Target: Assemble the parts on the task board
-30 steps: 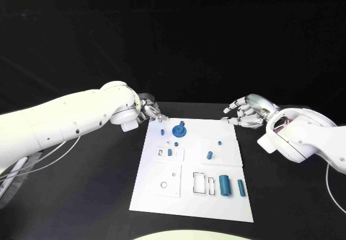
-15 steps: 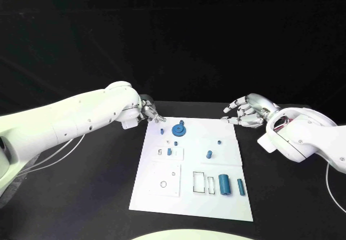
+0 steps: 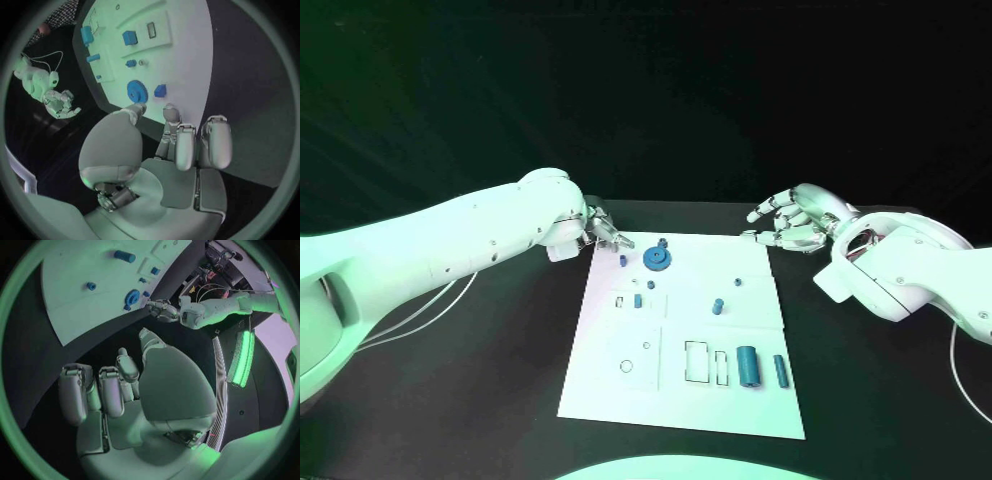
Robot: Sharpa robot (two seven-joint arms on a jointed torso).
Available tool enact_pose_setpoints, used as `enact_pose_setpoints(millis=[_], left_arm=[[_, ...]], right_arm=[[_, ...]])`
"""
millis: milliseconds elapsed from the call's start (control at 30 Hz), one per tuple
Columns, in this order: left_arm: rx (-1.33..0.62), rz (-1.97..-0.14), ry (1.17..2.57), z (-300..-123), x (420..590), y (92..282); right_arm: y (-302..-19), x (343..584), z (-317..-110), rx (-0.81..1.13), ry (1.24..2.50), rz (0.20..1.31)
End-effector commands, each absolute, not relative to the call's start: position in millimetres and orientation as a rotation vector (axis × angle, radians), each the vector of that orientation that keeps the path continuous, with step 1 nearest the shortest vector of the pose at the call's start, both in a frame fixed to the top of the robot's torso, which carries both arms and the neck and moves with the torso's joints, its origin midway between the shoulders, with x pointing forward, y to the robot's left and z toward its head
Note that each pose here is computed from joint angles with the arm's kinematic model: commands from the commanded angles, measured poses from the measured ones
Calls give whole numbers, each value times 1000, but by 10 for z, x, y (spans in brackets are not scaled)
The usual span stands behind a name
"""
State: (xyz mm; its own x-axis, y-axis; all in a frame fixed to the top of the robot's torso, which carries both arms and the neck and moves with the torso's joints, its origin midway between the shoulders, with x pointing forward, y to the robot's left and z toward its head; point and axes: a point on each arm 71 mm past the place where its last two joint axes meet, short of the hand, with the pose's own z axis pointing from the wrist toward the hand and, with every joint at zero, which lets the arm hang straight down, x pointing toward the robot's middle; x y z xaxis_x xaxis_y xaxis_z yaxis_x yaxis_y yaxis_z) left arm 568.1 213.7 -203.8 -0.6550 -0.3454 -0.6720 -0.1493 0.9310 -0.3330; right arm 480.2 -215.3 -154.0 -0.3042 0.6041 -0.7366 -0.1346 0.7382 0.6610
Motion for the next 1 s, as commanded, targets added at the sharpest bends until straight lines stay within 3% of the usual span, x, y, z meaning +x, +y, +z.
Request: enact_pose_setpoints(millis=[33, 1000], left_arm=[[-335, -339, 2324, -2080, 5669, 2108], [-322, -321, 2383, -2154, 5637, 2118]], right_arm=[[-2139, 4800, -1536, 363, 1731, 770], [-2135, 4805, -1538, 362, 1732, 769]])
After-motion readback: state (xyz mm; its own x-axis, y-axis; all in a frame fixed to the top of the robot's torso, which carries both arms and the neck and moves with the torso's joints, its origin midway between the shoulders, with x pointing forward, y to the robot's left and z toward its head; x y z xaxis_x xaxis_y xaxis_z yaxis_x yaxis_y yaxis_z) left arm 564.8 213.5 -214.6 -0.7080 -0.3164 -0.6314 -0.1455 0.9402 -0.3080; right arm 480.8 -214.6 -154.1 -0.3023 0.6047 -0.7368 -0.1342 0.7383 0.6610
